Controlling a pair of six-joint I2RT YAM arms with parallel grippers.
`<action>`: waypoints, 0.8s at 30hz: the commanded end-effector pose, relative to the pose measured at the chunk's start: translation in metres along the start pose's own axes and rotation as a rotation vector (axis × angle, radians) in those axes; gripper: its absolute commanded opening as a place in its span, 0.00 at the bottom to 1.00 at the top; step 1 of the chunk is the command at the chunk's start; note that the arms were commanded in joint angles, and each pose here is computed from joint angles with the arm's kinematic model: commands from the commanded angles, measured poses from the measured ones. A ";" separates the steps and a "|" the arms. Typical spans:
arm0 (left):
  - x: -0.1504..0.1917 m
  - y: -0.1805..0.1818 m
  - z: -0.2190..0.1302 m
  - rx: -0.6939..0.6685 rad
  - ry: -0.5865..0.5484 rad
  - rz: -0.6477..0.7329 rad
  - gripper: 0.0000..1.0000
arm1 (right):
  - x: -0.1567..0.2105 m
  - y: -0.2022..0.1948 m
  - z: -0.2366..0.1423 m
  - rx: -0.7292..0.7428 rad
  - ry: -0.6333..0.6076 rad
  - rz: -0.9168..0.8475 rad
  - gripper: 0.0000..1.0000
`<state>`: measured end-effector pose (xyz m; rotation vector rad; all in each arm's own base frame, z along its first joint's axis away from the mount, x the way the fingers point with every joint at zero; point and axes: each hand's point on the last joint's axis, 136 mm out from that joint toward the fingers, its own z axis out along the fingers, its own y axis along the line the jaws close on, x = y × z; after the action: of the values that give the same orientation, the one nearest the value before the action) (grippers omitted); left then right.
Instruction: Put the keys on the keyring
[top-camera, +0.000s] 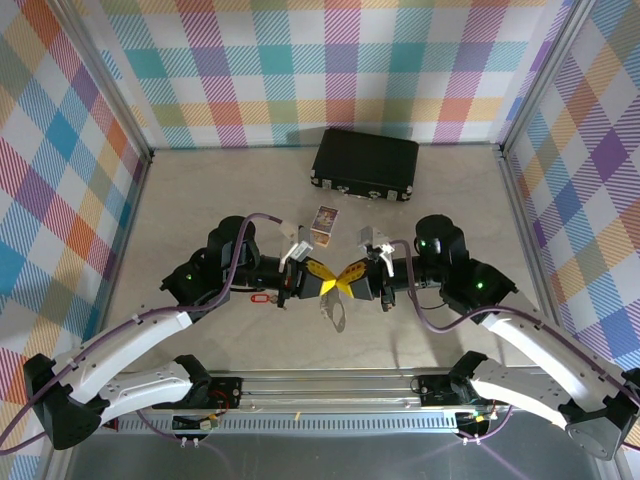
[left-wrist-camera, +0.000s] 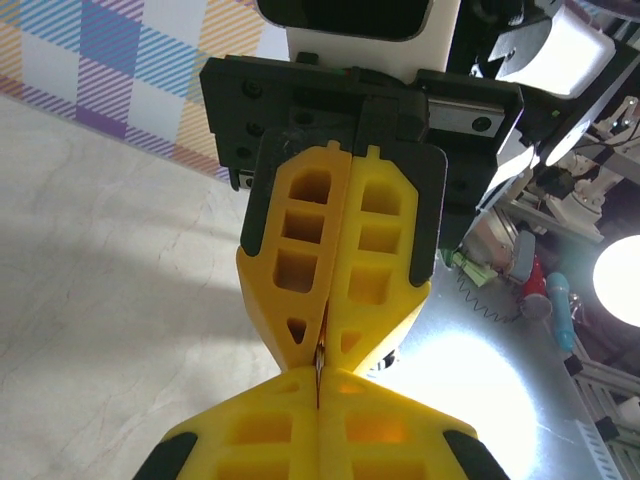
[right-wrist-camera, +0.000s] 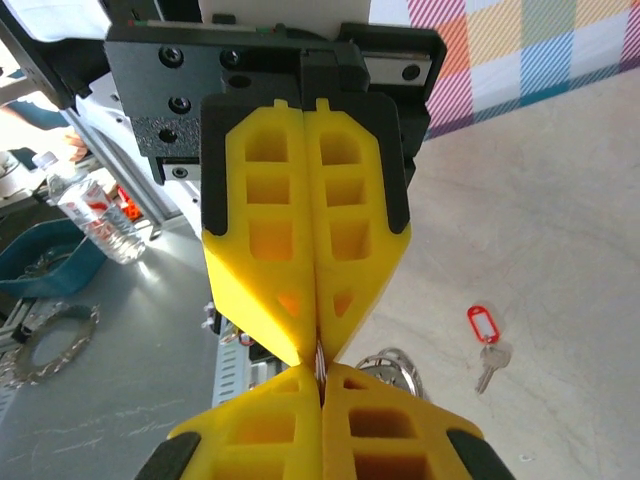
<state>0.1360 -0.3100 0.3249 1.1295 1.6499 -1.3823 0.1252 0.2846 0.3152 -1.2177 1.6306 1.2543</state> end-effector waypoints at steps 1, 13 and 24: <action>-0.018 -0.006 0.000 0.014 -0.096 0.038 0.05 | -0.008 -0.003 0.001 0.022 -0.049 -0.022 0.00; -0.024 0.006 -0.011 -0.088 -0.183 0.039 0.36 | -0.015 -0.011 0.001 0.059 -0.141 -0.016 0.00; -0.028 0.001 -0.025 -0.125 -0.245 0.053 0.44 | -0.031 -0.008 -0.005 0.052 -0.281 -0.053 0.00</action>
<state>0.1541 -0.2910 0.3504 0.8922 1.5293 -1.2827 0.1449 0.2880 0.3136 -1.0343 1.5500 1.2560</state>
